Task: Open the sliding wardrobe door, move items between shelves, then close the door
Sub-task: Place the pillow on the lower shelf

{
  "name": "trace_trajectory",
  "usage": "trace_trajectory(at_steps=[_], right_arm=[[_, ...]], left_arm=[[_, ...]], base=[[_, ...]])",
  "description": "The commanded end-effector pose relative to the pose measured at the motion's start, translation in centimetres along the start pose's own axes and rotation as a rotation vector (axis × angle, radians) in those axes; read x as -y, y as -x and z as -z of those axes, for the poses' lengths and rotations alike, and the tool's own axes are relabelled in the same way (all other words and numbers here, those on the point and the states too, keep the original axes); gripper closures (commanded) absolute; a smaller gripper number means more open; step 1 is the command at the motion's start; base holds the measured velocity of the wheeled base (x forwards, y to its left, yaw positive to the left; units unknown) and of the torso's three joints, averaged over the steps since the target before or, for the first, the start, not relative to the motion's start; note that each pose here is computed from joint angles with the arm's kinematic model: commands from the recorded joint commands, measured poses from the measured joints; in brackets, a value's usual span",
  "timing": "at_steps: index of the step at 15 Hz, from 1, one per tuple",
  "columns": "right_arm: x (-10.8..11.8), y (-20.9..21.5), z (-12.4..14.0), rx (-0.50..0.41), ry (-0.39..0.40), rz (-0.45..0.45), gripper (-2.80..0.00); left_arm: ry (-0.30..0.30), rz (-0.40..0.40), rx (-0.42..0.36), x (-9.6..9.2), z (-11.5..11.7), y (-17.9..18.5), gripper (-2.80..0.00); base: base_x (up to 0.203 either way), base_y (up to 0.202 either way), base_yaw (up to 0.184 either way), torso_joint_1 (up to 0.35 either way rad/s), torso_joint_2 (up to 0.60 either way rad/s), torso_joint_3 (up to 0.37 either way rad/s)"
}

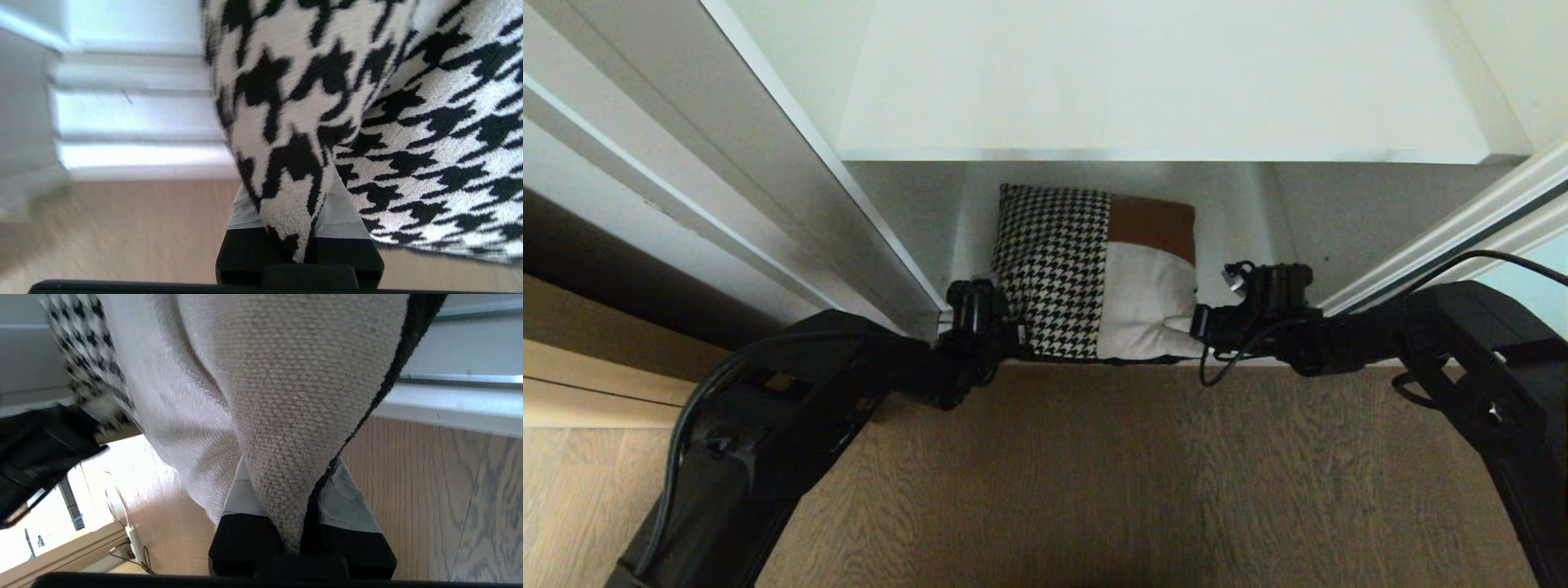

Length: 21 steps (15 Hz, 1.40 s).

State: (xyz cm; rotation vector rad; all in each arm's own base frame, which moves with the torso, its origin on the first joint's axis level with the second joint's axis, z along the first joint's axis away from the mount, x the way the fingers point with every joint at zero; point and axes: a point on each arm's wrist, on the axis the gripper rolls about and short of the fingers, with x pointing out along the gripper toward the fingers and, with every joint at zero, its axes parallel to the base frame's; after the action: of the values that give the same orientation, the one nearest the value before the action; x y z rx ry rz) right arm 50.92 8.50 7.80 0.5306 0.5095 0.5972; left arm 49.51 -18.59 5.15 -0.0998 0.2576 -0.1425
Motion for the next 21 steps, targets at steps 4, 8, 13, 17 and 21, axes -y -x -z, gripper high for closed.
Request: trace_trajectory(at_steps=[4,8,13,17,21], right_arm=[[0.4,-1.1,-0.8,-0.039,0.013,0.021,0.0],[1.5,-1.6,0.1,-0.053,0.048,0.044,0.0],[1.9,-1.4,0.0,-0.044,0.046,0.061,0.0],[2.1,-1.4,0.5,-0.058,0.035,0.068,0.0],[2.1,-1.6,0.6,-0.062,0.032,0.068,0.0]], left_arm=[[-0.009,-0.021,-0.005,-0.4,0.2,-1.6,0.0],[-0.035,-0.028,-0.032,-0.7,2.3,-2.7,0.0],[-0.042,-0.032,-0.038,-0.9,2.4,-2.8,0.0],[-0.025,-0.036,-0.011,-1.2,1.5,-2.5,-2.8],[0.018,-0.026,-0.002,-1.1,-0.9,-0.3,-2.8]], base=[[0.0,0.0,0.0,0.0,0.0,0.0],[0.0,0.0,0.0,0.0,0.0,0.0],[0.0,0.0,0.0,0.0,0.0,0.0],[0.0,0.0,0.0,0.0,0.0,0.0],[0.0,0.0,0.0,0.0,0.0,0.0]])
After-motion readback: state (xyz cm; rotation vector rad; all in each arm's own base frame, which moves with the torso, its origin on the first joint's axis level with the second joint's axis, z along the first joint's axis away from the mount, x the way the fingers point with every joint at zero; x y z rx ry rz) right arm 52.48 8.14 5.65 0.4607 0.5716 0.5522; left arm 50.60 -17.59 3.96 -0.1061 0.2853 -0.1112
